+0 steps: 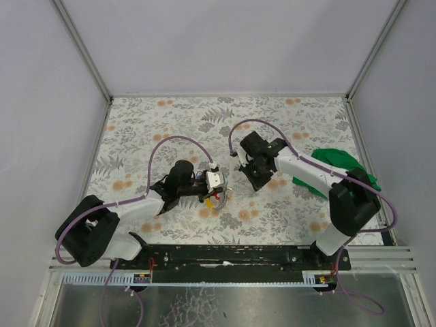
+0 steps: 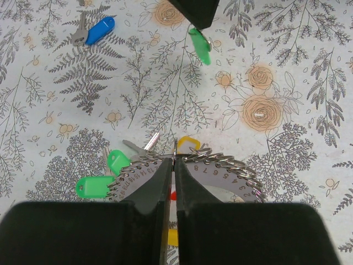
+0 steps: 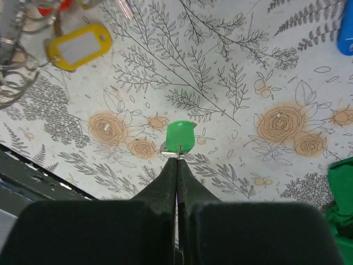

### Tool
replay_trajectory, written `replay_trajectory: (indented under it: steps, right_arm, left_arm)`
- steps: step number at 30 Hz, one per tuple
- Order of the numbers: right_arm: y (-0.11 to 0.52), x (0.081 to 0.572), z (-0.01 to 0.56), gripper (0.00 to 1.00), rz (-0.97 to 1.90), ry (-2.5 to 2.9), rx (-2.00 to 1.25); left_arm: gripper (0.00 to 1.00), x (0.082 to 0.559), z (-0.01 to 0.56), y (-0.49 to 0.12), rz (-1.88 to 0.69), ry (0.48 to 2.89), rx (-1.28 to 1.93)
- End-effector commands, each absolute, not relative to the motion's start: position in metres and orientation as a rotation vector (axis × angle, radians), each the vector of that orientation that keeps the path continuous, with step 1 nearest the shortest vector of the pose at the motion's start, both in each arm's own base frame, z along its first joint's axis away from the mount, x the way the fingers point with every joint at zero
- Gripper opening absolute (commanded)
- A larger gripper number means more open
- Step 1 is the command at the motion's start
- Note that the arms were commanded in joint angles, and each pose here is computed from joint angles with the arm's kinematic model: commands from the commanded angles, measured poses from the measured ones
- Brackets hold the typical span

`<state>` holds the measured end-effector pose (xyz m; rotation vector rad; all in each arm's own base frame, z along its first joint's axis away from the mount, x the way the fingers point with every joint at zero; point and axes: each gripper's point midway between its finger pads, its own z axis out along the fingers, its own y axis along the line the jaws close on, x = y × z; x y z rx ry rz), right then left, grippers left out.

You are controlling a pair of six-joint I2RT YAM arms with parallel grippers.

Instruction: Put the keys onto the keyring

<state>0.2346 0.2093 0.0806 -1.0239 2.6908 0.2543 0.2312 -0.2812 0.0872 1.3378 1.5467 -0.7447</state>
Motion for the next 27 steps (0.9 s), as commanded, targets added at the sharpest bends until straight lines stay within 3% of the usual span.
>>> replay_trajectory:
  steps: [1,16,27]
  right_arm:
    - [0.200,0.228,0.069,0.01,0.164,2.792,-1.143]
    - [0.247,0.282,0.024,0.10,0.175,2.813,-1.238]
    - [0.258,0.286,0.050,0.33,0.290,2.638,-1.137]
  left_arm:
    - [0.00,0.239,0.113,-0.290,-0.747,1.447,1.315]
    - [0.00,0.240,0.113,-0.290,-0.740,1.450,1.314]
    - [0.00,0.240,0.114,-0.290,-0.741,1.448,1.312]
